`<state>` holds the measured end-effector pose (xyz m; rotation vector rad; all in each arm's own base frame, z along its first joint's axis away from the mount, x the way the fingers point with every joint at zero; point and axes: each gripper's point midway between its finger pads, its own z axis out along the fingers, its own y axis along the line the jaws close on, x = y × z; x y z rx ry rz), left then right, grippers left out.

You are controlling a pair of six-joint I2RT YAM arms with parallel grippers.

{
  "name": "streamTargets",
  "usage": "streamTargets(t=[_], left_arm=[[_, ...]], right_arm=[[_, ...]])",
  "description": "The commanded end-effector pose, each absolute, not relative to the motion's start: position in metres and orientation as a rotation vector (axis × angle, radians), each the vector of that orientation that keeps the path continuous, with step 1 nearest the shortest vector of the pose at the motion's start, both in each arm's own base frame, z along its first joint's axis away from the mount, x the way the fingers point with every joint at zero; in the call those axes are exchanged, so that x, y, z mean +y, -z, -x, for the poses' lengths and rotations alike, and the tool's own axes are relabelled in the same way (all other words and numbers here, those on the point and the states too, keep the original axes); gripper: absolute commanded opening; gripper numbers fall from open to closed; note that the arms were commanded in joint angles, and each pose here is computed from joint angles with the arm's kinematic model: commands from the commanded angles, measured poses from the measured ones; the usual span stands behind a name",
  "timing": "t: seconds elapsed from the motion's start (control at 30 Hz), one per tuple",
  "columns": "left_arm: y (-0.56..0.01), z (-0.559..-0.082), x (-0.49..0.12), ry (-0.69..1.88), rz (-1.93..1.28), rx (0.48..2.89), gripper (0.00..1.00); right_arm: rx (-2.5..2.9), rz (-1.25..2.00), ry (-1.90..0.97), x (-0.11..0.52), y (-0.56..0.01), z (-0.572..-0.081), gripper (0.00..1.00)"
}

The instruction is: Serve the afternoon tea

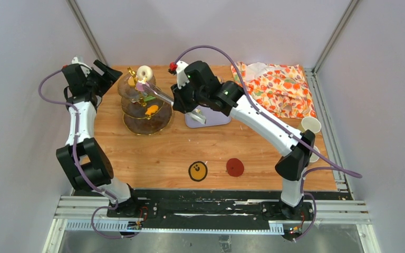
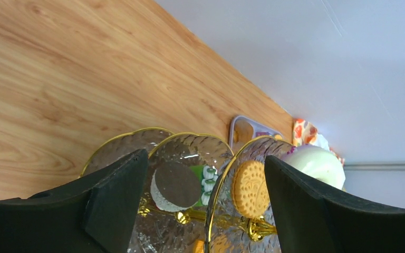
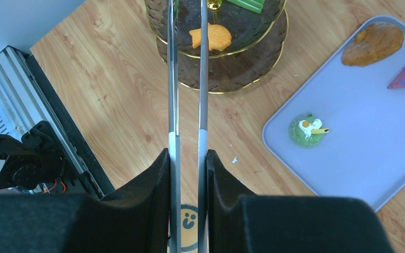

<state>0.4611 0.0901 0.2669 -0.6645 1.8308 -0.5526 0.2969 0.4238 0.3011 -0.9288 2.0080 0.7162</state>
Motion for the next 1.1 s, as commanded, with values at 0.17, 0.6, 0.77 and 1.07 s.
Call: streamTargets(t=[0.17, 0.6, 0.77, 1.07], left_arm=[[-0.285, -0.451, 0.067, 0.707, 0.597, 1.738, 0.85], [-0.284, -0.414, 0.053, 0.703, 0.611, 1.724, 0.84], [-0.282, -0.407, 0.049, 0.703, 0.603, 1.728, 0.82], [-0.279, -0.397, 0.036, 0.762, 0.573, 1.746, 0.81]], right_arm=[[1.959, 0.94, -0.743, 0.438, -0.316, -0.298, 0.01], [1.96, 0.949, -0.739, 0.44, -0.316, -0.298, 0.0], [1.968, 0.956, -0.743, 0.443, -0.311, -0.297, 0.01], [1.987, 0.972, -0.741, 0.449, -0.303, -0.298, 0.01]])
